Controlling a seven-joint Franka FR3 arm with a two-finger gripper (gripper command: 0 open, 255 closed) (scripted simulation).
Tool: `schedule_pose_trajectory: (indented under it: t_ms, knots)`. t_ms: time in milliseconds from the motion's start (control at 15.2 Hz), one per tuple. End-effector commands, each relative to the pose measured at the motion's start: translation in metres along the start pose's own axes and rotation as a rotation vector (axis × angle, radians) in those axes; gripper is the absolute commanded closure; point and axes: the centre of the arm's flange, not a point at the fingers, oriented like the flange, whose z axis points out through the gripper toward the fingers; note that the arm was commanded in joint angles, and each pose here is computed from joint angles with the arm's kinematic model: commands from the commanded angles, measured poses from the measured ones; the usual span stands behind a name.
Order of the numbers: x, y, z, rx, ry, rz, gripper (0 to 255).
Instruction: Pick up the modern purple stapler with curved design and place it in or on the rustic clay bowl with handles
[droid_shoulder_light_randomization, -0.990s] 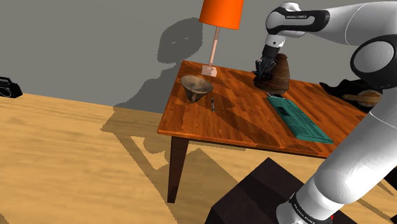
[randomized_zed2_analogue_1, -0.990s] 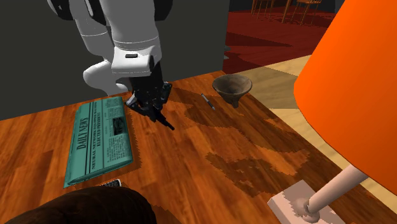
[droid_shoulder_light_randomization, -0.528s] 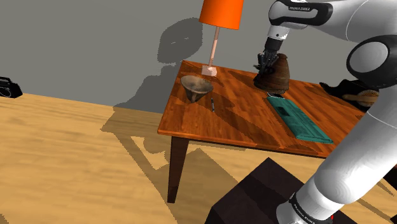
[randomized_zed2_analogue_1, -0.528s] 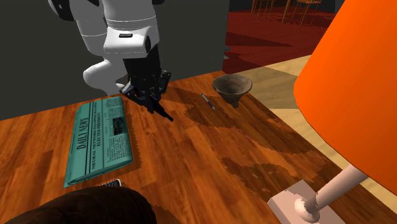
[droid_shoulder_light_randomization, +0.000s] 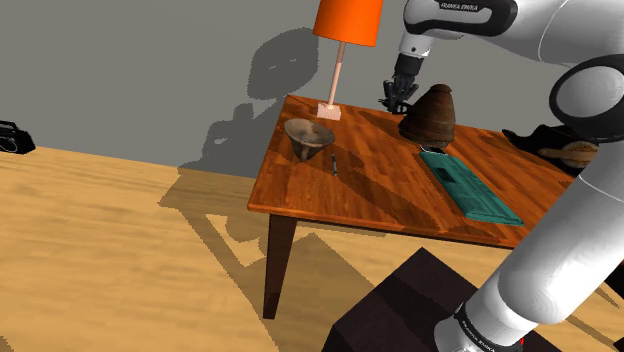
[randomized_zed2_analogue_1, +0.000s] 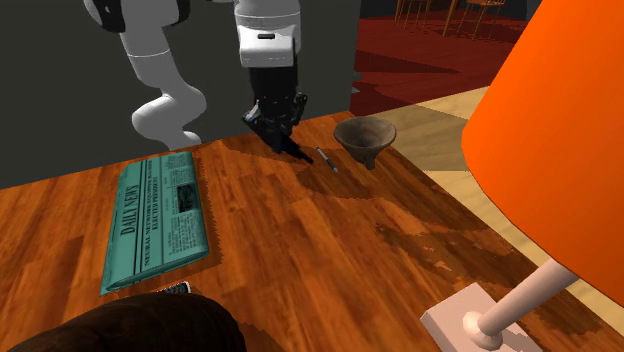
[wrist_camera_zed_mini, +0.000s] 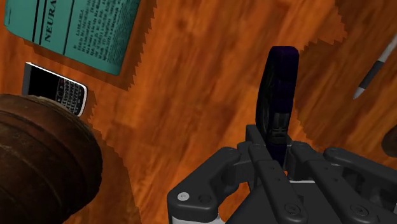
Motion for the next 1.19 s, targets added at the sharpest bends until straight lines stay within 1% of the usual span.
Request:
schedule_pose_trajectory:
  t_ms: [0,1122]
  knots:
    - [0.006,-0.028,0.001,0.000,0.000,0.001,255]
    - [0.031,-0.251,0.002,0.000,0.000,0.001,255]
